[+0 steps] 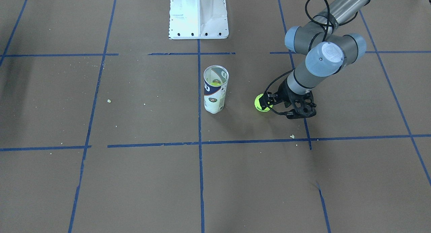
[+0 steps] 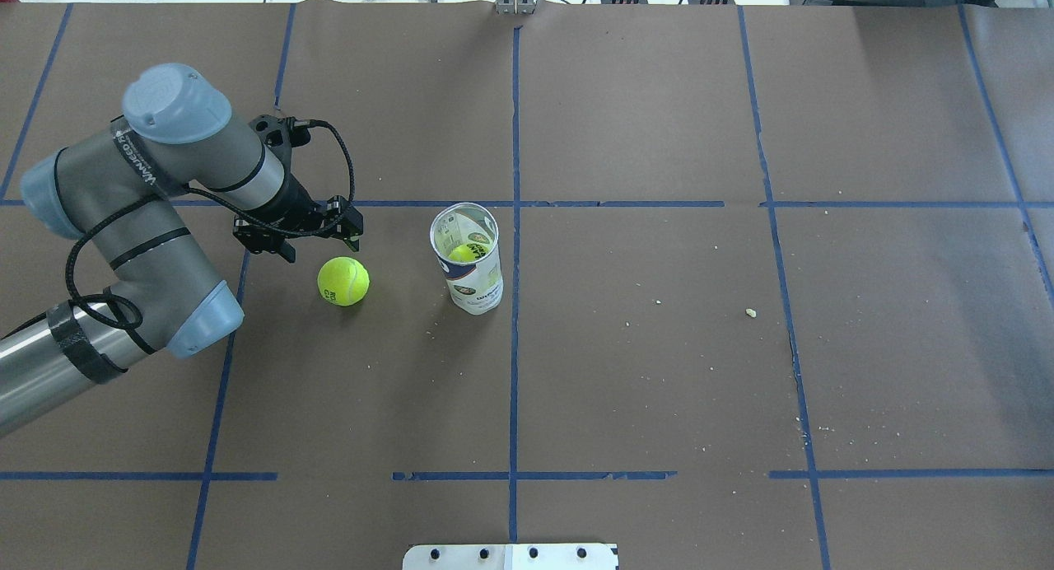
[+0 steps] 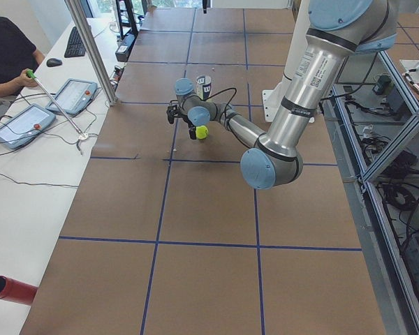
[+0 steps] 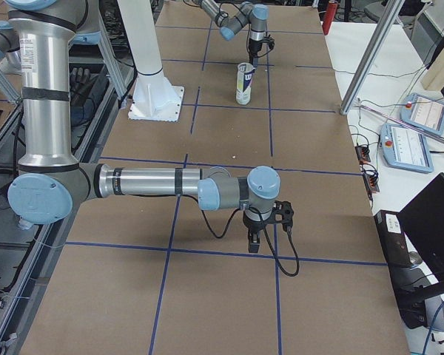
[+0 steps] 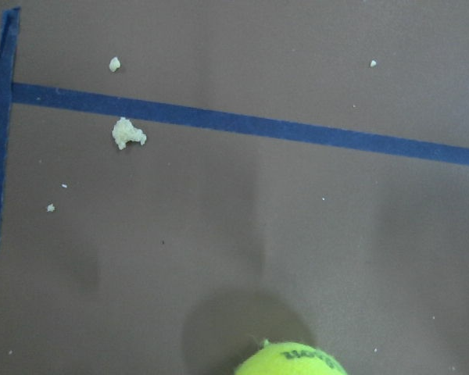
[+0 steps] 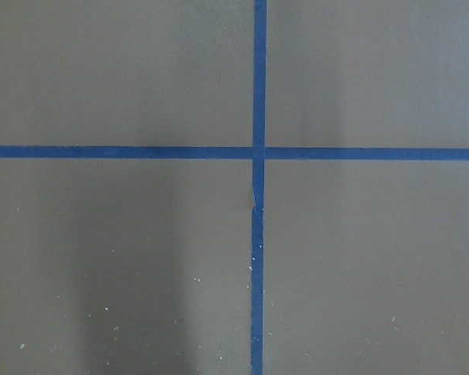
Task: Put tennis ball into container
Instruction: 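Lower the left gripper and close it on the tennis ball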
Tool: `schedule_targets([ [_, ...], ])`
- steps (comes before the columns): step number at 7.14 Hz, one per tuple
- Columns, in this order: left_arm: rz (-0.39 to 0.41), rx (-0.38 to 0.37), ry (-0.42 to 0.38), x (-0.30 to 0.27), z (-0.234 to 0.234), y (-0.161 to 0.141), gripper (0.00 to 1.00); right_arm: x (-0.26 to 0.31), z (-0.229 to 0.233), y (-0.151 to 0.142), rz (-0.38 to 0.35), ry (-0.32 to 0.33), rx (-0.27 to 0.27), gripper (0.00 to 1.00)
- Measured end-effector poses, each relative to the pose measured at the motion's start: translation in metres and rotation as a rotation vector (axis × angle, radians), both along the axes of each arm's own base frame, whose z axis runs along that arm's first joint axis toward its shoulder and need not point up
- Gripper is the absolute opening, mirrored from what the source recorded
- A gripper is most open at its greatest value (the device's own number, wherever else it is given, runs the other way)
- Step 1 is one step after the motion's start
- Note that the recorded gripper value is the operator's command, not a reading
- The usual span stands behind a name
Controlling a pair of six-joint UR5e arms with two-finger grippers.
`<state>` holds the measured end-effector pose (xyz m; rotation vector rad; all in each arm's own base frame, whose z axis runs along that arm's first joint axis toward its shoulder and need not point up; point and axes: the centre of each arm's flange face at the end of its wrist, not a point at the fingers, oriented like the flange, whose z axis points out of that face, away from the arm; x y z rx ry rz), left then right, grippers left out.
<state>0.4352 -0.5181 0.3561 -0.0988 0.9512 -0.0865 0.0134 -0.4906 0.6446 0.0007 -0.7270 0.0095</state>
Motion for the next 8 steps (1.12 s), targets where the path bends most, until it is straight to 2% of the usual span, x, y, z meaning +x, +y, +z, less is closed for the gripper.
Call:
schedule_targets([
  [5, 0.034, -0.015, 0.006, 0.028, -0.005, 0.018, 1.0, 0.0, 0.0, 0.0, 0.0, 0.0, 0.0, 1.0],
  [6, 0.035, -0.018, 0.003, 0.029, -0.004, 0.019, 0.79, 0.0, 0.0, 0.0, 0.0, 0.0, 0.0, 1.0],
  [7, 0.034, -0.02, 0.001, 0.029, -0.002, 0.02, 0.17, 0.0, 0.0, 0.0, 0.0, 0.0, 0.0, 1.0],
  [8, 0.034, -0.022, -0.003, 0.028, 0.0, 0.021, 0.0, 0.0, 0.0, 0.0, 0.0, 0.0, 0.0, 1.0],
])
